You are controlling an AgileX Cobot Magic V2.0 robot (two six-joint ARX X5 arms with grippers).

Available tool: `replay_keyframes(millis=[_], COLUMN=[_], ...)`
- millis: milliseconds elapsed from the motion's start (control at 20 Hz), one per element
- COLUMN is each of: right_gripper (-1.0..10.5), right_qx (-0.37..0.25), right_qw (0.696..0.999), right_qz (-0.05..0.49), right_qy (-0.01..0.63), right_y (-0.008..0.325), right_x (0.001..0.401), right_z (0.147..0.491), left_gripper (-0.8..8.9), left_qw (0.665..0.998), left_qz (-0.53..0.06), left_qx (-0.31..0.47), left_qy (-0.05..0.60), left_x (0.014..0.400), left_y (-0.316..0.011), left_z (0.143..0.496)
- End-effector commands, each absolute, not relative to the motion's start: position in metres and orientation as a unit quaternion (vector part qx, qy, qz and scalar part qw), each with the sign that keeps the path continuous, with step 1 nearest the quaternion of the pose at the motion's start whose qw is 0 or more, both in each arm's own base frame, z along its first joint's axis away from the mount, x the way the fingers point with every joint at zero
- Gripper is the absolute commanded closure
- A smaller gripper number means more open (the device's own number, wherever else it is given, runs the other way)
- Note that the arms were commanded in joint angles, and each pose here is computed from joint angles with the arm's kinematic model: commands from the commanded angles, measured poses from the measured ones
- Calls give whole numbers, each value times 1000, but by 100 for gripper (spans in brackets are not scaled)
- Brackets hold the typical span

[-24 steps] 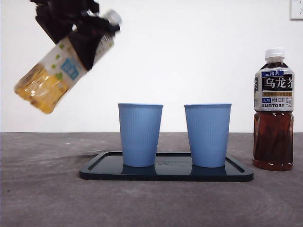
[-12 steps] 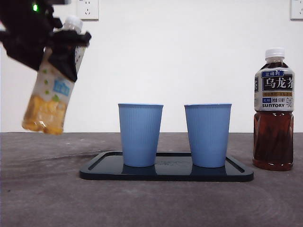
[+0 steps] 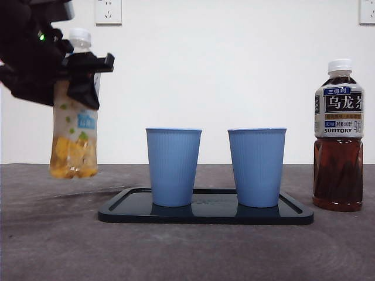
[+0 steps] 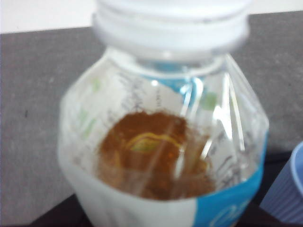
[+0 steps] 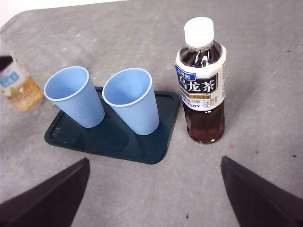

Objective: Pour the drink into the cup

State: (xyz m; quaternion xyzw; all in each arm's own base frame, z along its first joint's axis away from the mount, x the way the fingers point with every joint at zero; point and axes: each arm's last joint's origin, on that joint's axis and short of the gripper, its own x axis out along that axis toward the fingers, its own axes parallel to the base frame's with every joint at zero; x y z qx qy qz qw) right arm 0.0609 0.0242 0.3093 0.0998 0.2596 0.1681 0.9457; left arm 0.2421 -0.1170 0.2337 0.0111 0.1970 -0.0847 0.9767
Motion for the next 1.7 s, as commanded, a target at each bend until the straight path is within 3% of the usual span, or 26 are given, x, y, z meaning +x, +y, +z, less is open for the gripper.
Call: replay_keyframes(millis=[50, 350, 850, 950, 1050, 1150, 1400, 1700], right_gripper=[504, 504, 504, 504, 504, 504, 504, 504], right_qx=[97, 98, 100, 99, 99, 99, 100, 100], right_qw=[948, 948, 947, 947, 947, 947, 947, 946], right_qz=[170, 170, 169, 169, 169, 169, 169, 173], right_qy=[252, 252, 255, 255, 255, 255, 255, 255], right_y=[24, 24, 24, 24, 24, 24, 24, 24], right_x=[60, 60, 60, 60, 60, 60, 60, 60], right_z=[314, 314, 313, 313, 313, 313, 313, 313], left_gripper=[704, 704, 688, 610, 397, 277, 273, 274], left_qw=[981, 983, 977, 978, 978, 979, 980, 980], left_qz=[-88, -90, -86, -85, -85, -85, -89, -115], left_qx=[-8, -12, 1, -1, -7, -10, -14, -18], left_qy=[172, 158, 193, 193, 190, 186, 177, 162], left_x=[244, 244, 253, 253, 252, 252, 238, 188], left_y=[-119, -120, -124, -124, -124, -123, -118, -104], left_z=[237, 227, 205, 206, 208, 211, 230, 272])
